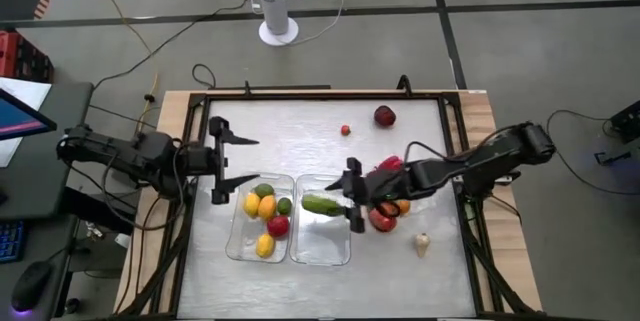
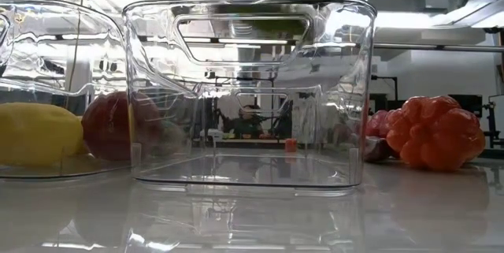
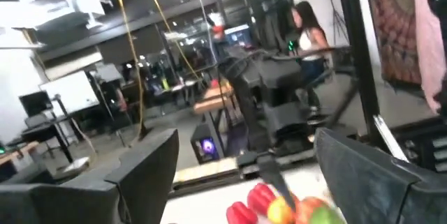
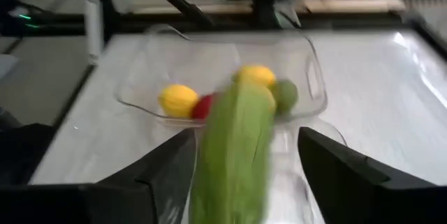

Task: Sort produce into baskets
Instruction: Put the cucumber into the right transparent bin, then put the tomato into the right transparent bin

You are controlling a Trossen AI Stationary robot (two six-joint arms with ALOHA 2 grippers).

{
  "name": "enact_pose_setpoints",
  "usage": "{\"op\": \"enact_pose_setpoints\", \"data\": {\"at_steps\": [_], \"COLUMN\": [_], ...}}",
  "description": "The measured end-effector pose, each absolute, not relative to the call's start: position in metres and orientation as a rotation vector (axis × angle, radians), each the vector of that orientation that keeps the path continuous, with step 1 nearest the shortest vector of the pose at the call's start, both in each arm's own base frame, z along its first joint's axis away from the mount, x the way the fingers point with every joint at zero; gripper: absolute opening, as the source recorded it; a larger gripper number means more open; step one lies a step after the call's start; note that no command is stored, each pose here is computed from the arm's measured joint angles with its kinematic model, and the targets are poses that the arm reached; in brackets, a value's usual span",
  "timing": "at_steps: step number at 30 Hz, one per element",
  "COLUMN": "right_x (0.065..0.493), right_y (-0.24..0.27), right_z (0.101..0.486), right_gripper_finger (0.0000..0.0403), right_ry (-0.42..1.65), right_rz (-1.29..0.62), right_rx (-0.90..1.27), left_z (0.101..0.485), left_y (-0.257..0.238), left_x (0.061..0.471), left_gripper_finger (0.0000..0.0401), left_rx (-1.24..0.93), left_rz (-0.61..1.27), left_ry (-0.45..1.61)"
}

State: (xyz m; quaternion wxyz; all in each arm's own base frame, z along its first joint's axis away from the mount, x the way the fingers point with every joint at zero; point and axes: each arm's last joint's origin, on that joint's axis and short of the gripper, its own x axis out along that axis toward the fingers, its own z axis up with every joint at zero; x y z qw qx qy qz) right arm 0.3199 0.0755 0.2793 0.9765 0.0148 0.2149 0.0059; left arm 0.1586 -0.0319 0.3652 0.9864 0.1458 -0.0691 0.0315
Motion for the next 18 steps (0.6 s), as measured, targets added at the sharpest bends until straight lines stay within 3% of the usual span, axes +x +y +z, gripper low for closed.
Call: {"op": "enact_pose_setpoints", "data": {"at_steps": [4,10,14,18], "right_x": [0.328,0.314,0.312,0.315], "right_y": [0.070,0.053,0.015,-0.033], "right_z": [0.289,0.313,0.297,0.258], "right_gripper_finger": [0.0306,0.0312,0.0308,0.0305], "right_ry": [0.589,0.721,0.802,0.837], "right_rz": [-0.060,-0.446,-0.538,-0.592], "right_rx": [0.083,-0.018,-0.006,0.023], "left_z": [0.358,0.359,0.358,0.356], "left_y": [-0.033,-0.031,-0.030,-0.029], "left_x": [0.159,0.153,0.148,0.144], "left_gripper_finger": [0.0320,0.0320,0.0320,0.0320], "left_rx": [0.326,0.393,0.431,0.482], "left_rz": [0.052,0.052,0.050,0.041], "left_ry": [-0.068,-0.060,-0.049,-0.017]}}
